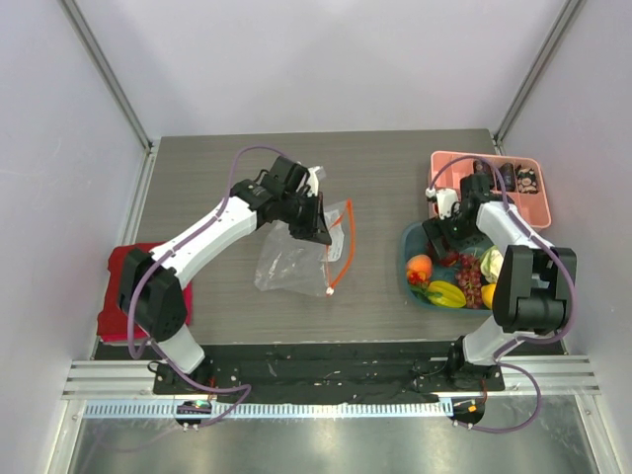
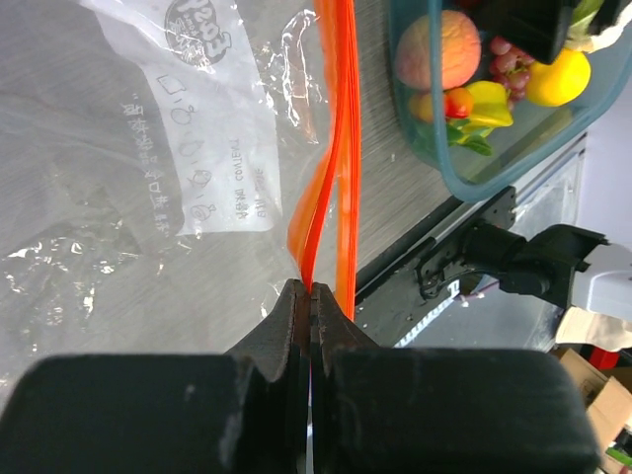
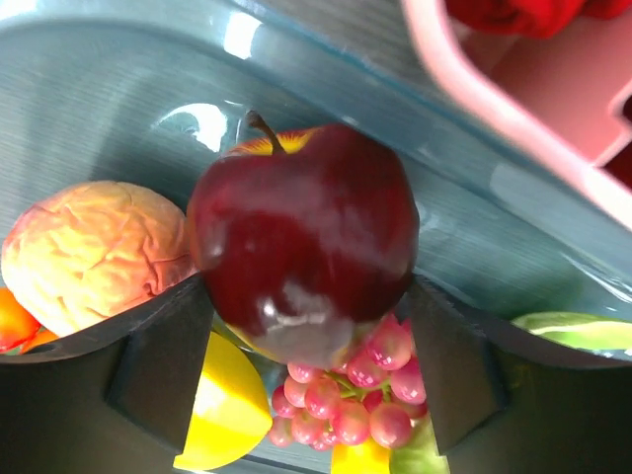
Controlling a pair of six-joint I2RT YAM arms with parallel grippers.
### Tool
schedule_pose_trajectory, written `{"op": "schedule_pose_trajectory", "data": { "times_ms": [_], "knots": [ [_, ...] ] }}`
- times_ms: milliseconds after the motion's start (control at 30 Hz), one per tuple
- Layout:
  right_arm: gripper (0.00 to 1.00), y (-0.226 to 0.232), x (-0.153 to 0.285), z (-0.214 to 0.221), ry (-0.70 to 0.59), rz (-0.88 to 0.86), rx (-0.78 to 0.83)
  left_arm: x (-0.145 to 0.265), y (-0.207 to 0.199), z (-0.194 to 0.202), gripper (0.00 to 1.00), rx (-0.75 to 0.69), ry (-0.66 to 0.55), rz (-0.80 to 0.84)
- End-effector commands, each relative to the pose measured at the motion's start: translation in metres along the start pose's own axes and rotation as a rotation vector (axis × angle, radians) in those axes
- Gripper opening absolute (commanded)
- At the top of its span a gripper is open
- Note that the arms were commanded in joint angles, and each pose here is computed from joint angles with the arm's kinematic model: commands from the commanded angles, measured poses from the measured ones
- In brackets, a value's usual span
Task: Place the food in the zip-top bag and seal the zipper
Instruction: Pick up the fake fruit from the bin, then place the fake fruit in the zipper food storage bag.
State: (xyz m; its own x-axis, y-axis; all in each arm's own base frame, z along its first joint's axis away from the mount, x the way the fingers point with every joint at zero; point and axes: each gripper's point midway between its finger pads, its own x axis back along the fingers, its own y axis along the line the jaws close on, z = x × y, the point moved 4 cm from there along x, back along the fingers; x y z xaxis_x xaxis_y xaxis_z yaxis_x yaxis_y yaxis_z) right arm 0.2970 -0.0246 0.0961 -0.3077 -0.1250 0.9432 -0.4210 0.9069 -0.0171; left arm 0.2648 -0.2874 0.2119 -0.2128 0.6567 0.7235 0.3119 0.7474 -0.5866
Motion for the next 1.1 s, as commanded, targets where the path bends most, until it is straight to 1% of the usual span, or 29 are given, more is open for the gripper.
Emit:
{"op": "schedule_pose_trajectory", "data": {
  "times_ms": [0,33,67,167,200,267,300,333,367,433,467,533,600,667,700,733,800,867,933,967,1067],
  "knots": [
    [0.73,0.002,-0.004,-0.008,-0.045,-0.003,-0.007,0.001,-0.021,-0.014,0.0,-0.004,-0.034,0.101],
    [0.68,0.002,-0.001,-0.01,-0.054,-0.005,-0.006,-0.002,-0.022,-0.015,0.0,0.014,-0.031,0.105],
    [0.54,0.003,0.002,-0.011,-0.062,-0.007,-0.01,-0.002,-0.024,-0.017,0.0,0.018,-0.037,0.119],
    [0.37,0.006,0.024,-0.02,-0.106,-0.009,-0.02,-0.004,-0.031,-0.022,0.0,0.038,-0.047,0.163],
    [0.34,0.006,0.042,-0.028,-0.136,-0.002,-0.021,-0.004,-0.034,-0.023,0.0,0.039,-0.05,0.178],
    [0.28,0.01,0.062,-0.04,-0.197,-0.016,-0.044,-0.003,-0.041,-0.028,0.0,0.047,-0.073,0.214],
    [0.27,0.012,0.085,-0.05,-0.251,-0.013,-0.044,-0.002,-0.044,-0.029,0.0,0.052,-0.073,0.236],
    [0.25,0.015,0.096,-0.056,-0.283,-0.031,-0.049,-0.001,-0.047,-0.031,0.0,0.053,-0.082,0.249],
    [0.23,0.025,0.109,-0.063,-0.331,-0.086,-0.063,0.0,-0.049,-0.033,0.0,0.057,-0.088,0.26],
    [0.21,0.039,0.142,-0.076,-0.423,-0.15,-0.062,-0.001,-0.055,-0.037,0.0,0.078,-0.09,0.286],
    [0.19,0.054,0.155,-0.082,-0.479,-0.244,-0.057,0.001,-0.058,-0.04,0.01,0.081,-0.091,0.299],
    [0.19,0.07,0.182,-0.091,-0.572,-0.32,-0.081,-0.002,-0.059,-0.041,0.0,0.107,-0.074,0.308],
    [0.19,0.09,0.199,-0.103,-0.643,-0.436,-0.116,-0.004,-0.062,-0.044,0.0,0.125,-0.071,0.328],
    [0.18,0.108,0.213,-0.114,-0.714,-0.493,-0.087,-0.003,-0.066,-0.046,0.0,0.134,-0.062,0.365],
    [0.19,0.115,0.21,-0.114,-0.704,-0.534,-0.147,-0.003,-0.068,-0.048,0.0,0.154,-0.056,0.379],
    [0.18,0.129,0.211,-0.117,-0.706,-0.569,-0.135,0.0,-0.072,-0.054,0.0,0.144,-0.074,0.406],
    [0.19,0.15,0.211,-0.125,-0.729,-0.623,-0.141,0.002,-0.078,-0.057,0.0,0.14,-0.064,0.436],
    [0.18,0.162,0.204,-0.128,-0.726,-0.651,-0.141,0.005,-0.081,-0.059,0.0,0.136,-0.064,0.455],
    [0.18,0.17,0.194,-0.125,-0.686,-0.686,-0.175,0.009,-0.084,-0.063,0.0,0.146,-0.081,0.482],
    [0.18,0.171,0.181,-0.12,-0.653,-0.689,-0.193,0.011,-0.085,-0.064,0.0,0.148,-0.083,0.495],
    [0.15,0.171,0.157,-0.107,-0.599,-0.66,-0.215,0.019,-0.089,-0.07,0.0,0.171,-0.107,0.533]
  ]
}}
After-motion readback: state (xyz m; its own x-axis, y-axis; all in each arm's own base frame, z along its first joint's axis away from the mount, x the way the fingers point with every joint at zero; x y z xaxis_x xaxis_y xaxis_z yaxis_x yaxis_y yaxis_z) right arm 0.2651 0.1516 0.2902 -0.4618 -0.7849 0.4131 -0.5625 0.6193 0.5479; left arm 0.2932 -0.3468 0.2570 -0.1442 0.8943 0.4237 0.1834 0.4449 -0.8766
